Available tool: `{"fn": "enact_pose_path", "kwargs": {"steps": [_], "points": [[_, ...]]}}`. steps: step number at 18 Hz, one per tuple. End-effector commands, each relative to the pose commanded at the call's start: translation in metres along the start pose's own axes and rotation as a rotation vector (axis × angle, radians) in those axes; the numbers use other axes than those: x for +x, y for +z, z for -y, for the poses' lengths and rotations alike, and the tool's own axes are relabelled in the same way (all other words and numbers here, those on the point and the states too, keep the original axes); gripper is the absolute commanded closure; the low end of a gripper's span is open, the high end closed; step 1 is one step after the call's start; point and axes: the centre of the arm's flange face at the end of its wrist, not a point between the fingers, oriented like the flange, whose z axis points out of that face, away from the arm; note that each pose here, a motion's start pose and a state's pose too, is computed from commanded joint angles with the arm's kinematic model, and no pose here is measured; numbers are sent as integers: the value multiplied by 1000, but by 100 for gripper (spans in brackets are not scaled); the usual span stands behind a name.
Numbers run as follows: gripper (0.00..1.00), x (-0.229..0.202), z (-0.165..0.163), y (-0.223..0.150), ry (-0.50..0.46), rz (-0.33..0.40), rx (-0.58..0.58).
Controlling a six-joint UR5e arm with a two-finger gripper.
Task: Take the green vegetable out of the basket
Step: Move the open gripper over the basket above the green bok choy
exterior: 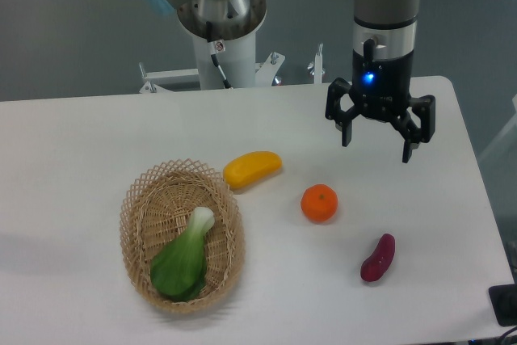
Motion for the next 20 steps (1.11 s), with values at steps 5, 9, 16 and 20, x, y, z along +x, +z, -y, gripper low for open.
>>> {"fn": "enact_pose_path", "kwargs": {"steps": [5, 9, 16, 20], "points": [[0, 4, -1, 3, -55, -9, 0], [0, 12, 10, 1, -114, -15, 19], [0, 65, 59, 16, -206, -84, 28], [0, 127, 73, 57, -221, -183, -32]]}}
